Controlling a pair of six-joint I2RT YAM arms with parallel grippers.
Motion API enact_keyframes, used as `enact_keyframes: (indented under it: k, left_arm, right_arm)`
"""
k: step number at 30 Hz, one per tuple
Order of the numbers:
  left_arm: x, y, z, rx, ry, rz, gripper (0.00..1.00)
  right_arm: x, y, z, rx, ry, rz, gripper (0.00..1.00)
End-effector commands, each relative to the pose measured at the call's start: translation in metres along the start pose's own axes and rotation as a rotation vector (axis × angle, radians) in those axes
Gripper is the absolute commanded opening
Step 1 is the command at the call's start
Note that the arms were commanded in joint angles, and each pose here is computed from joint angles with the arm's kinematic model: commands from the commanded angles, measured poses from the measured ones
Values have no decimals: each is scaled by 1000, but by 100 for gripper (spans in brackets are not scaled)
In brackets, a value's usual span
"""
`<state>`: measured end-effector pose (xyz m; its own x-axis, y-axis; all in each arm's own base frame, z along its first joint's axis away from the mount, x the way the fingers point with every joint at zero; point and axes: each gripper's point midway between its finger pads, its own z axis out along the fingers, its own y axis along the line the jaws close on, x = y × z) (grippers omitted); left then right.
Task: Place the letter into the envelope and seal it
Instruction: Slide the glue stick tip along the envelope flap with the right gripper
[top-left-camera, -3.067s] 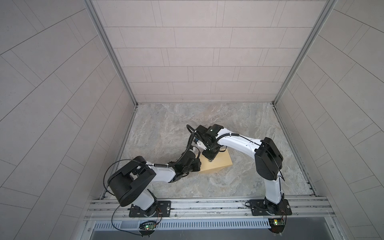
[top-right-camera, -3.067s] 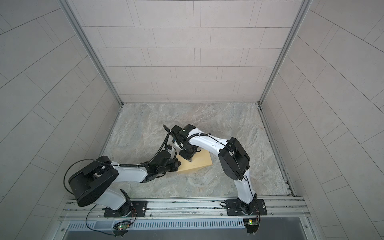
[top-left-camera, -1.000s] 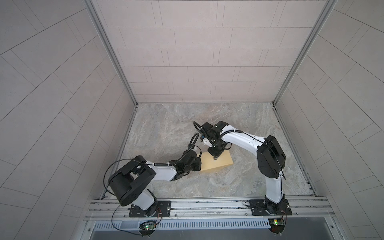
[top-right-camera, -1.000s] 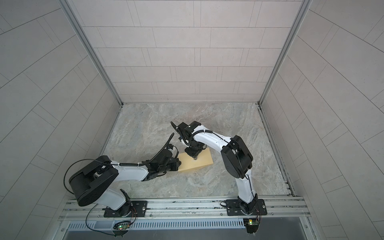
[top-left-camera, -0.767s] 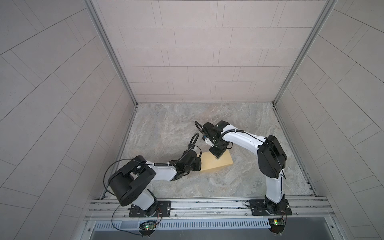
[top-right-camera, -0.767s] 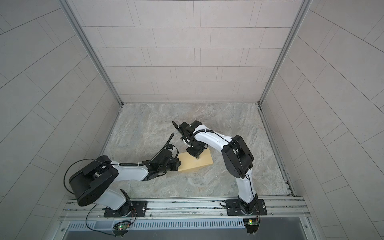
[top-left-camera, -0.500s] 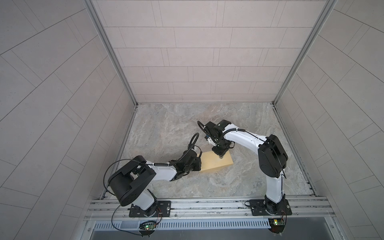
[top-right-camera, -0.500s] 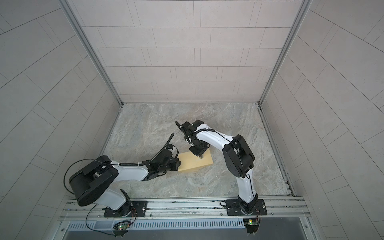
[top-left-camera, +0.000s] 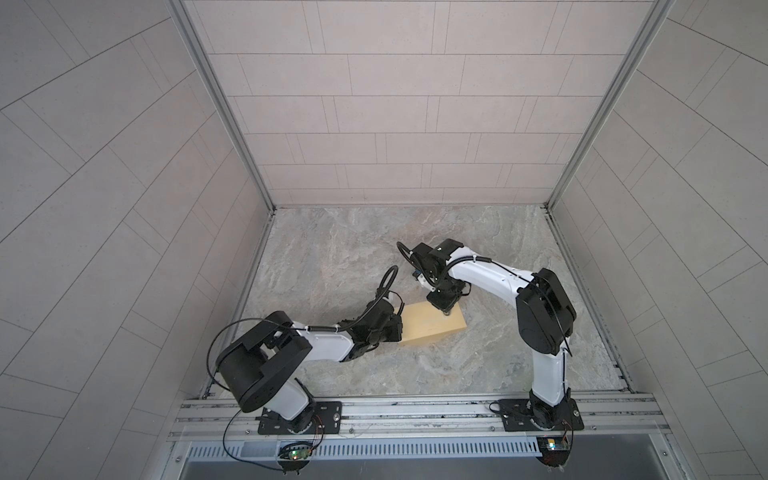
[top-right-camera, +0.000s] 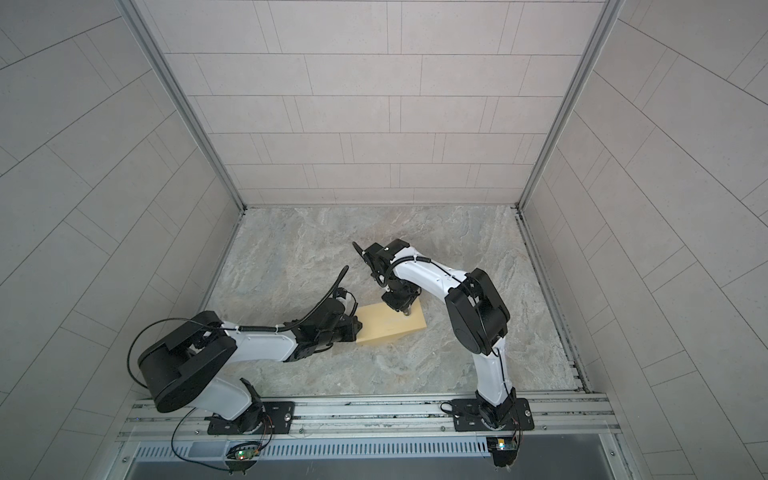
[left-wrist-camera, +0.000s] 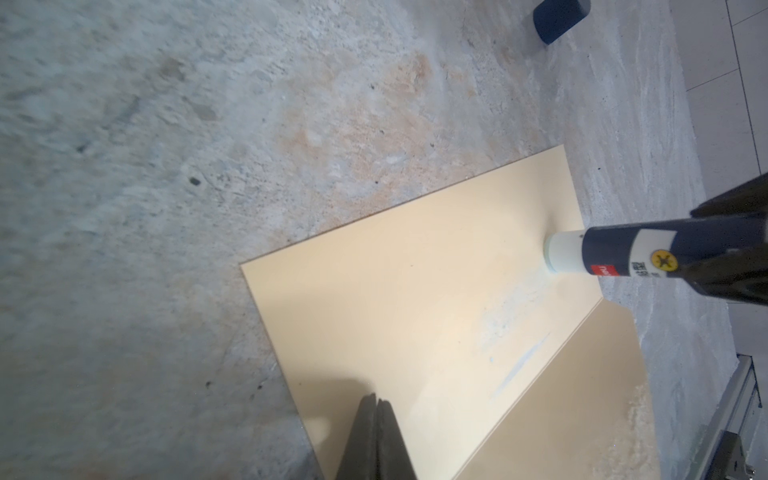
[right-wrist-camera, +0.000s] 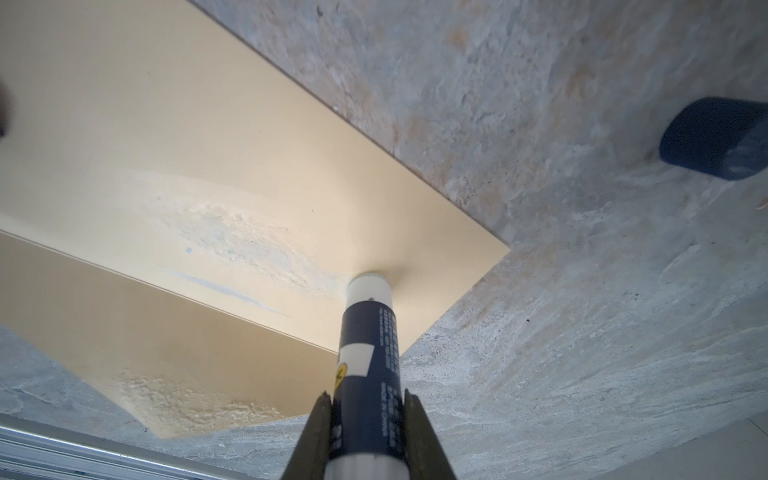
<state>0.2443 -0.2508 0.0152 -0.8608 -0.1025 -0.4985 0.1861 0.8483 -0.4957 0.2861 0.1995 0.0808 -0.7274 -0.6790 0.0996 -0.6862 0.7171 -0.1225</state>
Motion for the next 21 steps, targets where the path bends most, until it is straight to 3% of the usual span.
enact_keyframes:
  k: [1, 12, 21]
  left_arm:
    - [14, 25, 1, -104, 50, 12, 0]
    - [14, 22, 3, -98, 55, 12, 0]
    - [14, 21, 4, -93, 59, 12, 0]
  right_arm:
    - [2, -3, -21, -4, -55, 7, 0]
    - [-1, 0, -90, -52, -310, 38, 0]
    - [-5, 16, -93, -64, -315, 8, 0]
